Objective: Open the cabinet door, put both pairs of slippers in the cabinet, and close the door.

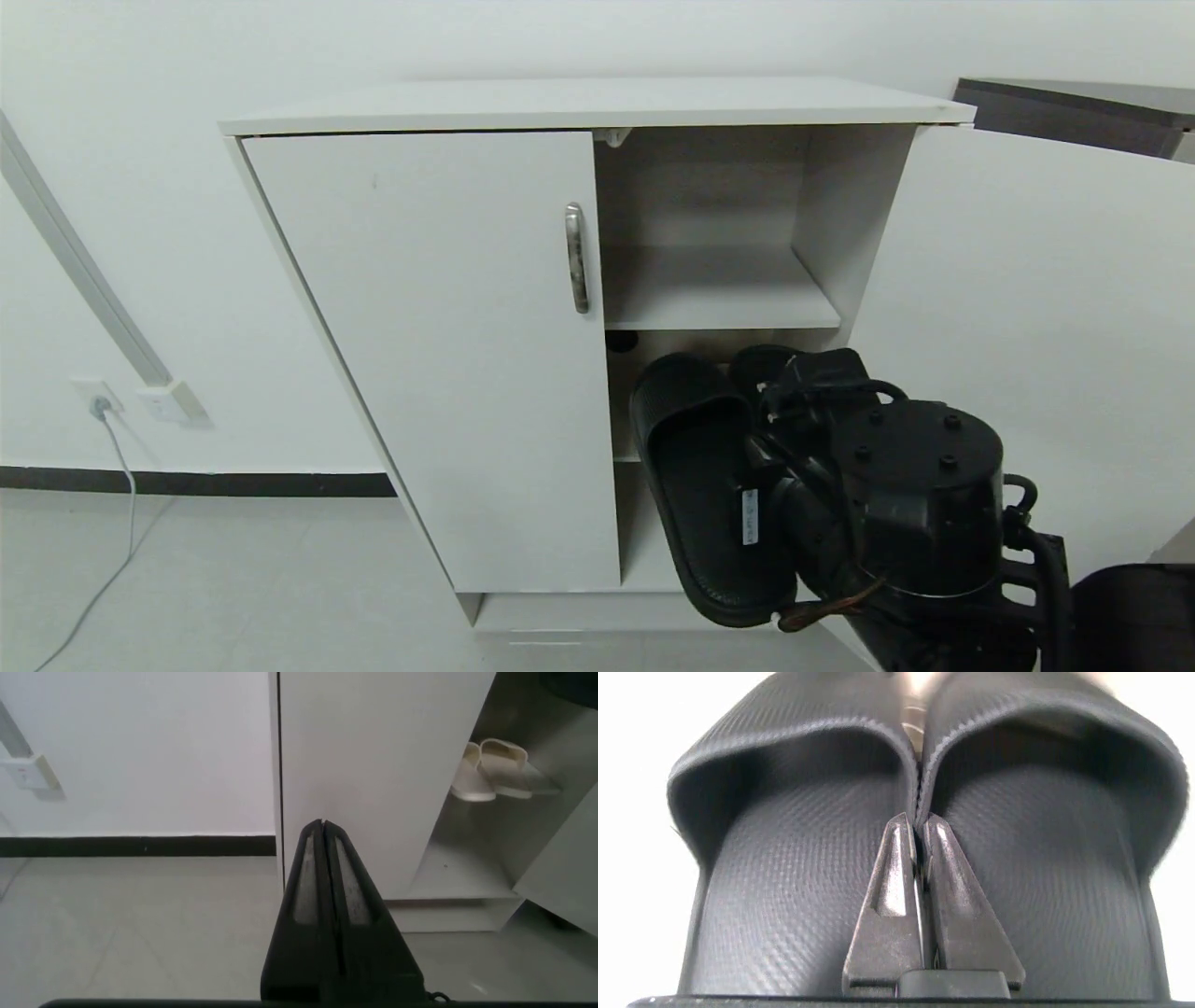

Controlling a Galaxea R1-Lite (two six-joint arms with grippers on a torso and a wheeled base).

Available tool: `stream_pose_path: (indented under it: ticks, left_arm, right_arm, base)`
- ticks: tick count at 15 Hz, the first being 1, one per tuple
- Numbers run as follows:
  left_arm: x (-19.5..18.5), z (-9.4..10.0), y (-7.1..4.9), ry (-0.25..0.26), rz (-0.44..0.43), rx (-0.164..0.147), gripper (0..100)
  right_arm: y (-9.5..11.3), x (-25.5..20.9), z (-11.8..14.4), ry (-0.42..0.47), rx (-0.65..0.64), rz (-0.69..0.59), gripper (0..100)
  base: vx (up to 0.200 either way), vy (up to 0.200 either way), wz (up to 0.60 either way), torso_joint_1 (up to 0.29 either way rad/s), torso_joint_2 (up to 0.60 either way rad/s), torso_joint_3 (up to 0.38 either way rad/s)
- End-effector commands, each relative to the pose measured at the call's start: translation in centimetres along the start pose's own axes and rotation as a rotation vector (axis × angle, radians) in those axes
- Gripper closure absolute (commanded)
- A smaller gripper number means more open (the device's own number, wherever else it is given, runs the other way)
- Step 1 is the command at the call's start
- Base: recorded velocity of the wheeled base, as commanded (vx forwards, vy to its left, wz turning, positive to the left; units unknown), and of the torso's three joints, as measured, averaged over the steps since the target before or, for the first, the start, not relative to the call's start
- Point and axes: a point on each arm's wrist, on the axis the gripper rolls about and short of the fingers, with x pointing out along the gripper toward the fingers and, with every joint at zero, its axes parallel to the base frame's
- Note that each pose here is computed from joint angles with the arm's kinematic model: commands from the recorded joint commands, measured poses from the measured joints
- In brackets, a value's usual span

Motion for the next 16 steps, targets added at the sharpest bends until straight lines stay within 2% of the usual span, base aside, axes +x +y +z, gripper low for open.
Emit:
stream_pose_path:
  ticks: [1,4,7,16]
  left_arm:
    - [0.0,0.0,0.0,0.002,0.001,0.000,100]
    - [0.0,0.0,0.0,0.002,0.001,0.000,100]
    - [0.0,0.0,0.0,0.002,0.001,0.000,100]
    - [0.0,0.0,0.0,0.003,-0.004,0.004,100]
  right_arm:
    - [0.4,-0.2,2.4,-0.025,0.058,-0.028,100]
    - [0.3,0.2,3.9,0.000,0.086,-0.075,100]
    - [0.0,1.1,5.6,-0.019,0.111,-0.103,100]
    - [-0.1,3.0,5.9,-0.012,0.111,-0.145,100]
  base:
    - [0.000,0.000,0.00,0.000,0.00,0.000]
    - [0.000,0.000,0.00,0.000,0.00,0.000]
    - [0.000,0.000,0.00,0.000,0.00,0.000]
    - [0.000,0.000,0.00,0.000,0.00,0.000]
